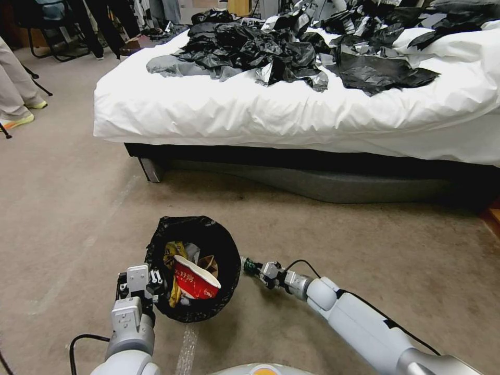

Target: Pick up the trash bin, then pick up the garbage from the floor and place it into the trash bin.

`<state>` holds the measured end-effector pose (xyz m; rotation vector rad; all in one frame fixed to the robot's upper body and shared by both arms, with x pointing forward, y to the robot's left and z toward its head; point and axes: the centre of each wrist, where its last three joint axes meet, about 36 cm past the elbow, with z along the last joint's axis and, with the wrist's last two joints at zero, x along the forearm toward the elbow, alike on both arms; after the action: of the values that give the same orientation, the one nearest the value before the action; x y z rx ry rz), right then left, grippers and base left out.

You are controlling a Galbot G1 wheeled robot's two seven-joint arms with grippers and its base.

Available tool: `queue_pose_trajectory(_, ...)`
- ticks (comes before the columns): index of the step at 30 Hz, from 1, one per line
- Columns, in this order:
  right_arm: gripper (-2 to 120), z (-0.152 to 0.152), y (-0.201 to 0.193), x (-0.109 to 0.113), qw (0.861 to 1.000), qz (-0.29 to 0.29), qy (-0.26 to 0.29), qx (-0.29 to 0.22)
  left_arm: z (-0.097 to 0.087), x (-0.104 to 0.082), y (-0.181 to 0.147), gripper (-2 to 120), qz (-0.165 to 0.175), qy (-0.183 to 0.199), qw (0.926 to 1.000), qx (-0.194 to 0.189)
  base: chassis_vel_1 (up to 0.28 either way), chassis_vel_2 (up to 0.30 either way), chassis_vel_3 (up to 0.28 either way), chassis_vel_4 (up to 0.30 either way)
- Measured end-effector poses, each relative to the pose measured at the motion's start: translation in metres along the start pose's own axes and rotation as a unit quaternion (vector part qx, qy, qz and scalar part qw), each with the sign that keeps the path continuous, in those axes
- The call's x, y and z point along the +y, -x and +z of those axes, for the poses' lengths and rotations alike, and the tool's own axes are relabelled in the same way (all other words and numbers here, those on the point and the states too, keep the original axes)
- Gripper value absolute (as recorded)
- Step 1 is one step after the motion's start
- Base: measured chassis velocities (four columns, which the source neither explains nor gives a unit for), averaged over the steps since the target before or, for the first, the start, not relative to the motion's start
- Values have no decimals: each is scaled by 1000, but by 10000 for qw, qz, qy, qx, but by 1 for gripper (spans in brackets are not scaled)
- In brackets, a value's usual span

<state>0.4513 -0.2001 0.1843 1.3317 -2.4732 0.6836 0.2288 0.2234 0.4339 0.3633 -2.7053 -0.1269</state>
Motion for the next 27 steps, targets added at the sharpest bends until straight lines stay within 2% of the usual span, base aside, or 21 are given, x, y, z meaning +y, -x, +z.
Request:
queue_pose_trajectory(4,9,-11,-15,-15,9996,205,-21,-191,-1,0,1,1,3,3,10000,-6,0,0,0,0)
queue_pose_trajectory(7,9,-37,-32,-37,9969,530,-50,-579,-2,0,1,1,11,14,10000,-13,0,0,0,0)
queue_pose_trajectory(9,9,-40,-33,-38,9966,553,-48,-608,-2,0,1,1,12,14,10000,-13,0,0,0,0)
queue_pose_trajectory(11,9,-76,-53,-54,9903,860,-2,-1089,-3,2,1,1,11,32,10000,-15,0,0,0,0)
queue_pose_trajectory(13,9,-85,-58,-57,9887,917,11,-1188,-3,2,1,1,8,38,10000,-15,0,0,0,0)
queue_pose_trajectory(15,9,-113,-72,-62,9828,1020,-7,-1538,-2,3,1,1,10,49,10000,-7,0,0,0,0)
queue_pose_trajectory(16,9,-113,-72,-62,9828,1020,-7,-1538,-2,3,1,1,10,49,10000,-7,0,0,0,0)
queue_pose_trajectory(18,9,-137,-82,-64,9757,1104,-85,-1892,-3,3,0,1,12,52,10000,-13,0,0,0,0)
queue_pose_trajectory(19,9,-137,-82,-64,9757,1104,-85,-1892,-3,3,0,1,12,52,10000,-13,0,0,0,0)
queue_pose_trajectory(22,9,-170,-93,-57,9633,1146,36,-2427,-3,3,0,1,12,54,10000,-22,0,0,0,0)
queue_pose_trajectory(23,9,-170,-93,-57,9633,1146,36,-2427,-3,3,0,1,12,54,10000,-22,0,0,0,0)
queue_pose_trajectory(25,8,-192,-99,-42,9526,997,336,-2854,-3,2,0,1,15,60,10000,-27,0,0,0,0)
queue_pose_trajectory(27,8,-200,-101,-33,9486,888,478,-3001,-3,2,1,1,17,62,10000,-28,0,0,0,0)
